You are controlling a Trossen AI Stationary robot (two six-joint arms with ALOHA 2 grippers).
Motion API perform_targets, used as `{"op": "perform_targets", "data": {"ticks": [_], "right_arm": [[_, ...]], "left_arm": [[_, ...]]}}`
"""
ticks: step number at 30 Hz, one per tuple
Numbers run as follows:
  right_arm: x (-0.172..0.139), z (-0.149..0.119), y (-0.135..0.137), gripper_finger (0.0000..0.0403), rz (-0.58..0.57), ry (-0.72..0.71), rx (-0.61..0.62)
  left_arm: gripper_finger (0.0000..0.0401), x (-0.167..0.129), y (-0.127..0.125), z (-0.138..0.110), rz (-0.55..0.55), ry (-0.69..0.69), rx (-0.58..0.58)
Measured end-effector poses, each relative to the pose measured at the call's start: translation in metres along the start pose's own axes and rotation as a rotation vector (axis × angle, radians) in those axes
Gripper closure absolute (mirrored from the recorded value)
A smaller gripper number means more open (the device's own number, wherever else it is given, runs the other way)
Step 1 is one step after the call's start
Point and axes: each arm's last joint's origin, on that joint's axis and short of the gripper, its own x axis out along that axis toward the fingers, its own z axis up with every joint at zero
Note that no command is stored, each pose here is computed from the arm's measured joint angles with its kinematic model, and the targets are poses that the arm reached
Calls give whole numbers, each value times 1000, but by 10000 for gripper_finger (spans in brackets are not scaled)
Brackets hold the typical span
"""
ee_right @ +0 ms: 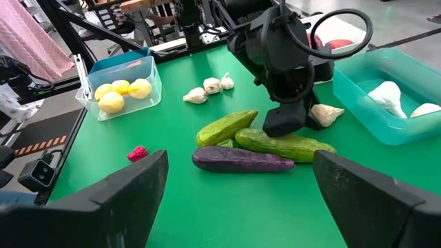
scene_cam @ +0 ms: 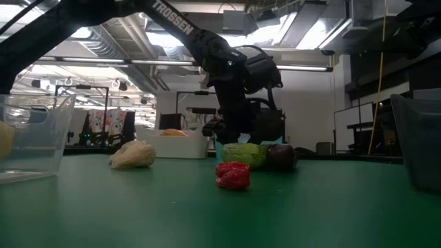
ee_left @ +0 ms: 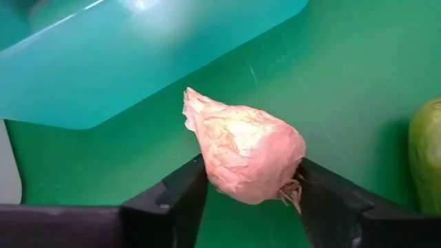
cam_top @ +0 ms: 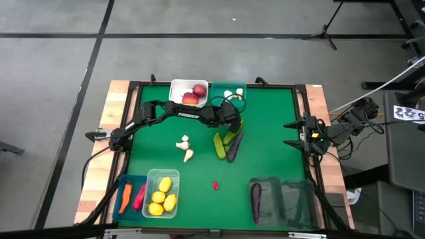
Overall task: Sort produce into baskets
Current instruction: Put the white garlic into the green bin
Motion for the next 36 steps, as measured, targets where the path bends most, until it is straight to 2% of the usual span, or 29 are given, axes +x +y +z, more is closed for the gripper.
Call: {"op": "perform_targets", "data": {"ticks": [8,12,16,24,27,32,36], "right_arm": [[0,0,0,42,0,0,0],[0,0,0,42,0,0,0],[0,0,0,42,0,0,0],[0,0,0,42,0,0,0],[0,0,0,42,0,0,0],[0,0,0,42,0,1,0],[0,0,0,42,0,1,0]], "left_arm": [[269,-7,-10,-8,-48,23,44],[274,-20,-18,-11,-112,49,60],[273,-41,-18,-2,-141,29,59],[272,-67,5,43,-146,-138,42],[272,-64,15,60,-145,-190,45],[272,-48,40,79,-98,-196,36],[272,-36,59,89,-140,-152,9]]}}
